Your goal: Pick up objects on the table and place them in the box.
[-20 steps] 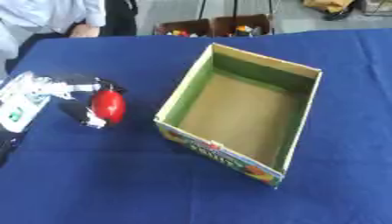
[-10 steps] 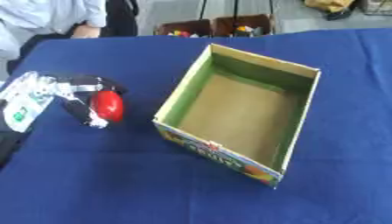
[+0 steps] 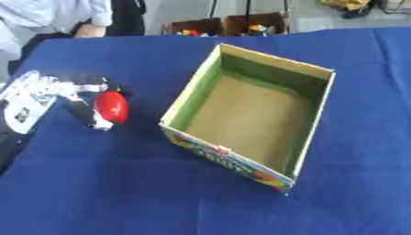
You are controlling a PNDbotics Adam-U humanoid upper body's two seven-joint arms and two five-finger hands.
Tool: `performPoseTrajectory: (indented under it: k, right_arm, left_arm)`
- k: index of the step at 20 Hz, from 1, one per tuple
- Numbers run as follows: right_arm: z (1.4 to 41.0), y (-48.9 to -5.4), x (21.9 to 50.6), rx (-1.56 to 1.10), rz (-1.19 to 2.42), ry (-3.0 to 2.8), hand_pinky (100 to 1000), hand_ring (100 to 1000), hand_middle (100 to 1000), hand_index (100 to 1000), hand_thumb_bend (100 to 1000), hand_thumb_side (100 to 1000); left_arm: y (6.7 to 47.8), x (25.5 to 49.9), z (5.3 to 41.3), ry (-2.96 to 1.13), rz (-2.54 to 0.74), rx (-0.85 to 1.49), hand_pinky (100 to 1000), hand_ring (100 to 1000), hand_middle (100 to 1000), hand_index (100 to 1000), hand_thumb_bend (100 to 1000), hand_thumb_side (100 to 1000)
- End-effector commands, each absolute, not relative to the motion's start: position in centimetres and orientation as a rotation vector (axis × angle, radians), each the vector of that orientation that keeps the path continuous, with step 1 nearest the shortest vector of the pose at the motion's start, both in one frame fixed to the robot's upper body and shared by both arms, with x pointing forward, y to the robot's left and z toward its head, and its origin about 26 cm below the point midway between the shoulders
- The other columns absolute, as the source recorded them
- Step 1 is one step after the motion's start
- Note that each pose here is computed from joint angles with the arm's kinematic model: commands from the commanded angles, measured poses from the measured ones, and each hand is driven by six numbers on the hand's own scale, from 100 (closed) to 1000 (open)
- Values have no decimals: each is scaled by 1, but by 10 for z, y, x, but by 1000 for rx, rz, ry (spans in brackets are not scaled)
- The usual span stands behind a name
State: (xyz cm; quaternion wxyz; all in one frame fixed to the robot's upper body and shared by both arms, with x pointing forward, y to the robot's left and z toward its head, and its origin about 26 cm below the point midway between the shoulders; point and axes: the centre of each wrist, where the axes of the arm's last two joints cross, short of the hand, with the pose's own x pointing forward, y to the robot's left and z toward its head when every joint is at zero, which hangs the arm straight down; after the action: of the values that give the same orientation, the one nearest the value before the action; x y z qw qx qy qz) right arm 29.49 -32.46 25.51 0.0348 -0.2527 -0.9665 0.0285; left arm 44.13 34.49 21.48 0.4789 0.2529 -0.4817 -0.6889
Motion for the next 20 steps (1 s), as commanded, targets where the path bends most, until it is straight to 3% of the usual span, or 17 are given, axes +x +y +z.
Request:
performPoseTrajectory:
  k: [1,5,8,13,20]
  right_arm:
    - [263,-326,292,-784,86,-2995,709,750,666,752,100,1000]
    - [263,-326,292,-784,84,-2993,710,751,666,752,100,1000]
    - [262,-326,292,-784,82,-2990,710,751,666,752,100,1000]
    - [262,-327,292,-783,79,-2989,710,751,666,752,100,1000]
    - [262,-327,292,-780,75,-2987,710,751,665,752,100,1000]
  left_arm:
    - [355,440,218,-1148,-1660,639,457,679,761,812,399,448]
    - [355,439,221,-1148,-1658,651,429,642,736,756,358,421]
    - [355,438,222,-1146,-1656,664,420,632,732,780,293,389]
    - [356,438,225,-1150,-1634,682,412,634,717,773,115,355]
    - [355,436,231,-1184,-1603,711,367,594,667,744,100,358]
